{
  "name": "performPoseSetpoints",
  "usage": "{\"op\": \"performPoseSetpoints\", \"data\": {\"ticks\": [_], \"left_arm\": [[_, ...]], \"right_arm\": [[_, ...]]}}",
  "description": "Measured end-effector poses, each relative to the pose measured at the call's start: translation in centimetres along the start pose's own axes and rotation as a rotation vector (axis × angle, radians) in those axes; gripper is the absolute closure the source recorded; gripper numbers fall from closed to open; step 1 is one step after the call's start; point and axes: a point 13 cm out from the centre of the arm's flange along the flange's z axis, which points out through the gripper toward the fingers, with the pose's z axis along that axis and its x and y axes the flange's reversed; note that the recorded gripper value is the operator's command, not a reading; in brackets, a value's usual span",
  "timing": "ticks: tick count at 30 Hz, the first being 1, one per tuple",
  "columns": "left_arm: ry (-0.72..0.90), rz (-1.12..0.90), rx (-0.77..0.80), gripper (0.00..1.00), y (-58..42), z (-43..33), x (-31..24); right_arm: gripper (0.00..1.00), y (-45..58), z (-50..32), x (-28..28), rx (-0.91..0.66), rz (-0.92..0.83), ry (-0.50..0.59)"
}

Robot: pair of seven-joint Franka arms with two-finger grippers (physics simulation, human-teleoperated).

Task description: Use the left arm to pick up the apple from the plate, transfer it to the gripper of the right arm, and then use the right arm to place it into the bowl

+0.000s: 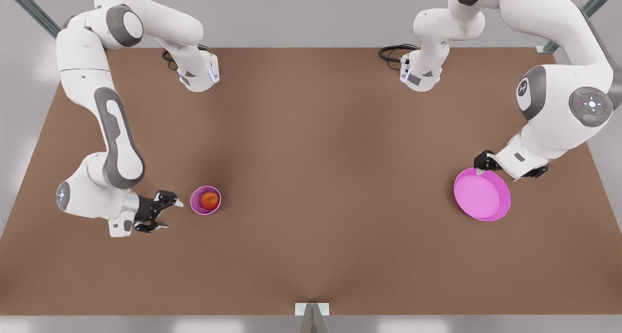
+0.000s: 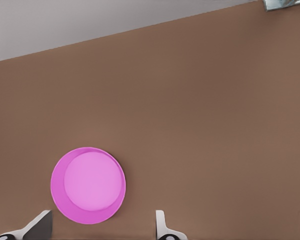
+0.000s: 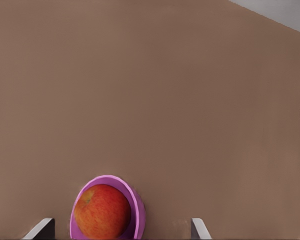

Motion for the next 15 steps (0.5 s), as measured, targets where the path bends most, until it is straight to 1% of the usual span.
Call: {"op": "performPoseSetpoints", "data": {"ticks": [1,3,4,6,8,11,13,15], "left_arm": [[0.0,-0.013,0.0,0.0,-0.1,0.0,0.0],[0.001,-0.035,-0.001,0.0,-0.3,0.1,-0.1],[0.003,-0.046,-0.001,0.0,-0.3,0.3,-0.2],[0.004,-0.068,-0.001,0.0,-0.3,0.7,-0.6],[0.003,-0.088,-0.001,0.0,-0.2,0.8,-0.8],[0.002,-0.113,0.0,0.0,-0.2,0.8,-0.8],[0.0,-0.126,0.0,0.0,-0.2,0.7,-0.8],[-0.001,-0.135,0.0,0.0,-0.4,0.5,-0.8]], "right_arm": [[0.0,-0.5,-4.3,-2.8,0.084,-0.066,0.007],[0.0,1.5,-13.8,-6.2,0.245,-0.16,0.048],[0.0,3.7,-17.1,-7.3,0.316,-0.19,0.096],[0.0,7.9,-22.4,-6.6,0.426,-0.173,0.184],[0.0,11.5,-26.7,-2.4,0.471,-0.06,0.218],[0.0,10.6,-29.1,3.1,0.468,0.157,0.239],[0.0,9.3,-30.0,4.5,0.478,0.259,0.246],[0.0,9.2,-28.3,4.9,0.46,0.315,0.269]]}}
